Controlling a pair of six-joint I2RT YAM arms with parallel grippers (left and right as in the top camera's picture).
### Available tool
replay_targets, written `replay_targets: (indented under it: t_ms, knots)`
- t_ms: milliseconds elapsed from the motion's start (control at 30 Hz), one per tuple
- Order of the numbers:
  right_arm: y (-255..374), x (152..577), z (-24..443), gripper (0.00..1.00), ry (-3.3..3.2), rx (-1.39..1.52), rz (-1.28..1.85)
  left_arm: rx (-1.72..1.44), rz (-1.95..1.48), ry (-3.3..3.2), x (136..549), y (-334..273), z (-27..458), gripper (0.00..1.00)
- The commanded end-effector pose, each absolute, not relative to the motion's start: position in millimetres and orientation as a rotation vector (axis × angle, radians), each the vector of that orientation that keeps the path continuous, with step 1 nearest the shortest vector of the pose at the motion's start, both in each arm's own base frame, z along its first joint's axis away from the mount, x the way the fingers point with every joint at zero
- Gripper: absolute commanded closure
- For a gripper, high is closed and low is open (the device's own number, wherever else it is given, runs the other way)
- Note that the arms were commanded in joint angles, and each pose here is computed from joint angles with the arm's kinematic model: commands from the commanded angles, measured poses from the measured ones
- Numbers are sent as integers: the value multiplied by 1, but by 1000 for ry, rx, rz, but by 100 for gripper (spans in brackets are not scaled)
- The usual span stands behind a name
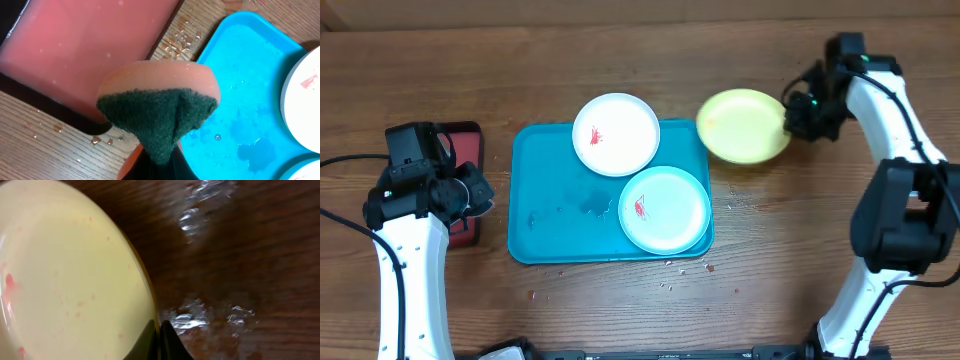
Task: Clean dirty plates on tray and stack at the side
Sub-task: 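Lift the yellow plate with the right gripper and carry it right, then release the yellow plate and move the right gripper to the white plate rim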
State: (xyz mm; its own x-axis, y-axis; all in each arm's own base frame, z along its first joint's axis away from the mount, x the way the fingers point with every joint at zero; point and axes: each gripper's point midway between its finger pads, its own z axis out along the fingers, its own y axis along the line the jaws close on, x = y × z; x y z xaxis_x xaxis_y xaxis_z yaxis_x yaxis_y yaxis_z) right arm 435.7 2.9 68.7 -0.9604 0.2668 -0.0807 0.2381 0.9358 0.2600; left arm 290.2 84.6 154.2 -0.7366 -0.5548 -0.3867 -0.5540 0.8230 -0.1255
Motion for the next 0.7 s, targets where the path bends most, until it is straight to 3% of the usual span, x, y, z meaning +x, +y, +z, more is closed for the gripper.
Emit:
replay_targets:
  t_ms: [0,100,200,400,533,667]
  knots:
    - [-26,424,55,96,2949,540,375,-839,-20,2573,294,85,160,96]
    - [-34,423,47,93,2938,568,373,-836,-21,2566,296,86,160,96]
    - [-34,426,47,54,2923,569,376,-835,-22,2564,296,86,161,96]
    - [29,444,79,52,2820,417,777,-822,-68,2562,299,80,161,96]
    - [76,465,129,42,2680,227,820,-821,-68,2561,299,80,161,96]
    - [111,475,141,30,2630,172,745,-820,-68,2559,300,80,162,96]
